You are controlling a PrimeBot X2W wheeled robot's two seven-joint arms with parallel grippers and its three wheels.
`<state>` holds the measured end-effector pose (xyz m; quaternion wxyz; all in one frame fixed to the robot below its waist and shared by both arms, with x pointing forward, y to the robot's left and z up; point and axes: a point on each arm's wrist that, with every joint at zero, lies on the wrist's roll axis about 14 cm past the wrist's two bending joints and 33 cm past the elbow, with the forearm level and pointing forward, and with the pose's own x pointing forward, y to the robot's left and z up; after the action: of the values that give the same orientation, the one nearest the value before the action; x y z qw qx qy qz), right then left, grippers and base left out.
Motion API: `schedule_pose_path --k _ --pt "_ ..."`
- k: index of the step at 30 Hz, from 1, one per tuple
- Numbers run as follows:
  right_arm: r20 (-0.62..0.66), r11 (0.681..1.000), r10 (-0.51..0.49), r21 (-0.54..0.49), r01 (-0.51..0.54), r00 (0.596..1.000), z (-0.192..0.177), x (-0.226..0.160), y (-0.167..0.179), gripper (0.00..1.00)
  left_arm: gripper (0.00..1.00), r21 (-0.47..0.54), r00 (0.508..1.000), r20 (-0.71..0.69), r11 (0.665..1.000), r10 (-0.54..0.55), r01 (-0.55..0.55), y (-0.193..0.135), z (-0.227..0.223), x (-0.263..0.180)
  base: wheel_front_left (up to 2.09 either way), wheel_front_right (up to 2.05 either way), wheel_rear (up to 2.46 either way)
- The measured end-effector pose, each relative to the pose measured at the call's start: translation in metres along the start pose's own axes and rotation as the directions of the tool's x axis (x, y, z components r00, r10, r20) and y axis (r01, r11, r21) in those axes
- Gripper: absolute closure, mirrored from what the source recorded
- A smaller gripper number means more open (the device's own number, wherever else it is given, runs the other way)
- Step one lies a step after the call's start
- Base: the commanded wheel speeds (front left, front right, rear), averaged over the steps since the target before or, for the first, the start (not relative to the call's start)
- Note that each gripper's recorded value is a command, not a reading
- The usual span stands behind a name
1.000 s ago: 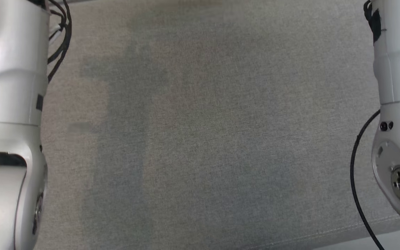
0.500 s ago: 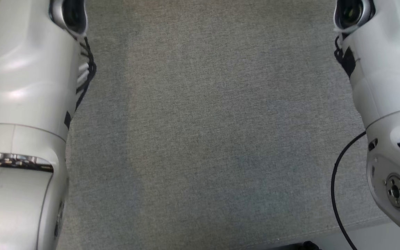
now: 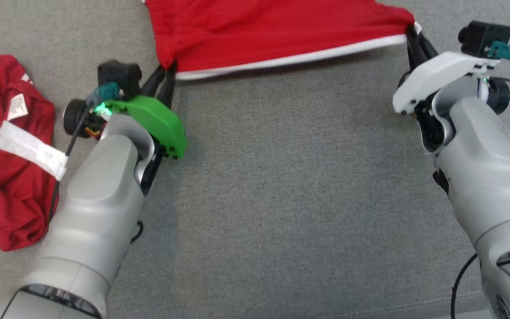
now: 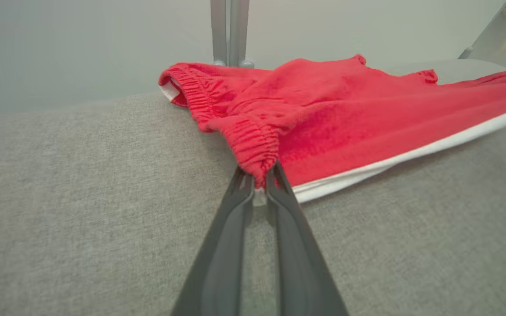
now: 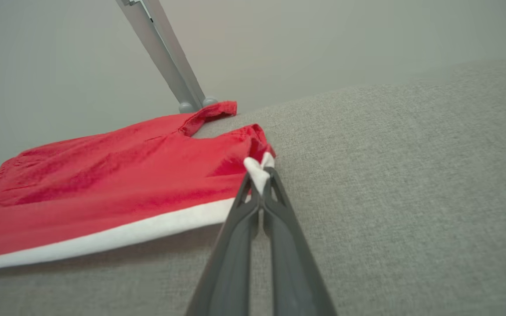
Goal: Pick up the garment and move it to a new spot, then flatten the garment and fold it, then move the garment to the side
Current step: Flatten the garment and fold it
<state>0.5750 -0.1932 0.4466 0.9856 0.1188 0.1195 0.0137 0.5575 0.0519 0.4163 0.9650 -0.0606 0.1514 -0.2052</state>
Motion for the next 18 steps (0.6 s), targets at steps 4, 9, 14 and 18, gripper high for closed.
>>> schedule_pose_path --k 4,9,14,18 --pt "-0.062 0.999 0.015 -0.041 -0.018 0.998 -0.007 -0.022 -0.004 1.00 1.00 0.067 0.999 -0.024 0.997 -0.039 0.040 -0.010 -0.010 -0.026 0.00 0.00 0.00" --pt "-0.147 0.994 0.030 -0.098 -0.045 0.989 -0.018 -0.054 -0.010 1.00 1.00 0.104 0.998 -0.014 0.992 -0.066 0.067 -0.020 -0.009 -0.056 0.00 0.00 0.00" --pt "-0.220 0.986 0.047 -0.145 -0.081 0.974 -0.025 -0.084 -0.014 1.00 1.00 0.141 0.995 -0.005 0.985 -0.099 0.099 -0.033 -0.010 -0.084 0.00 0.00 0.00" --pt "-0.279 0.985 0.067 -0.132 -0.107 0.958 -0.031 -0.111 -0.015 1.00 1.00 0.165 0.992 -0.002 0.978 -0.127 0.126 -0.045 -0.014 -0.108 0.00 0.00 0.00"
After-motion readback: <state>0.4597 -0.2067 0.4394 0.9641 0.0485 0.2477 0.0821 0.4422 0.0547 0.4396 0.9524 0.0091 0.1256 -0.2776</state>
